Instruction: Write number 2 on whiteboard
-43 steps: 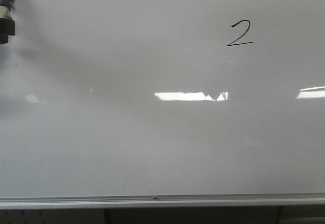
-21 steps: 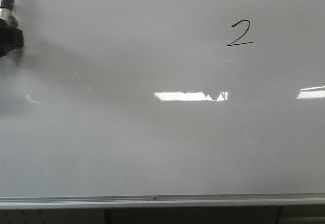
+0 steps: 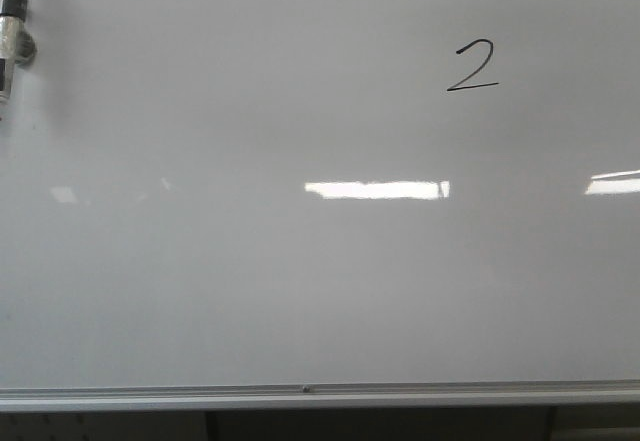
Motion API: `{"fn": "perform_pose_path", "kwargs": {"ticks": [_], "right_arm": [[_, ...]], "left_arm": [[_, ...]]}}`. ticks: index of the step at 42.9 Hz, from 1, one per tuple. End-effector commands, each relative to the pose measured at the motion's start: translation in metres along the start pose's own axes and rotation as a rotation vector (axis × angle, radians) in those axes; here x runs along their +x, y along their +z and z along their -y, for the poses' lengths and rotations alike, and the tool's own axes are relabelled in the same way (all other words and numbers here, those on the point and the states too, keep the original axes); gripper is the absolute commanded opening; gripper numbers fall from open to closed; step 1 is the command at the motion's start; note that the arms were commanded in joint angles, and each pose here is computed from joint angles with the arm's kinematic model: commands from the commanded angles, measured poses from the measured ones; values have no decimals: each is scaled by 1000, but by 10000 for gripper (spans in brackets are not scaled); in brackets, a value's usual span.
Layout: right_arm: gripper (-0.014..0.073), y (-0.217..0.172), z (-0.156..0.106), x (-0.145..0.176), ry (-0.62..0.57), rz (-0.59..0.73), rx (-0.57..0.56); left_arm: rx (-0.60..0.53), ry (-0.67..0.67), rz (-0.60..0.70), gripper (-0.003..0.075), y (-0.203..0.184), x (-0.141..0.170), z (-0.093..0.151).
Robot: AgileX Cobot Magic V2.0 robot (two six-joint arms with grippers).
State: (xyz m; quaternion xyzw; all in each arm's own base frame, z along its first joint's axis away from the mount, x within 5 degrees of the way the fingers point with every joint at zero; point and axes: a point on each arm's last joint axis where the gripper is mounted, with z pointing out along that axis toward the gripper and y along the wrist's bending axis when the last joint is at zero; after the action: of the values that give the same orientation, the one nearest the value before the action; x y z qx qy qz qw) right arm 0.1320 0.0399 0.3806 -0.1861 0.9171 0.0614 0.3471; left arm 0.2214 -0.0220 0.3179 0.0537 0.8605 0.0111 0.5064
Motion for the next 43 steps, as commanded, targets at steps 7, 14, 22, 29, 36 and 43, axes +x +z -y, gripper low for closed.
{"fn": "perform_pose_path", "kwargs": {"ticks": [7,14,22,29,36,43], "right_arm": [[559,-39,1,9,112,138,70],[559,-58,-4,30,136,185,71],[559,-68,-8,53,153,239,72],[559,-67,-9,63,151,257,75],[559,-63,-8,64,149,247,83],[498,-63,-8,64,149,247,85]], "left_arm": [[53,0,-80,405,-78,-16,10],[161,-14,-93,405,-109,-9,19],[208,3,-72,405,-127,-5,20],[206,2,-71,405,-128,-4,19],[206,2,-73,405,-127,-4,19],[205,3,-79,375,-127,-4,19]]}}
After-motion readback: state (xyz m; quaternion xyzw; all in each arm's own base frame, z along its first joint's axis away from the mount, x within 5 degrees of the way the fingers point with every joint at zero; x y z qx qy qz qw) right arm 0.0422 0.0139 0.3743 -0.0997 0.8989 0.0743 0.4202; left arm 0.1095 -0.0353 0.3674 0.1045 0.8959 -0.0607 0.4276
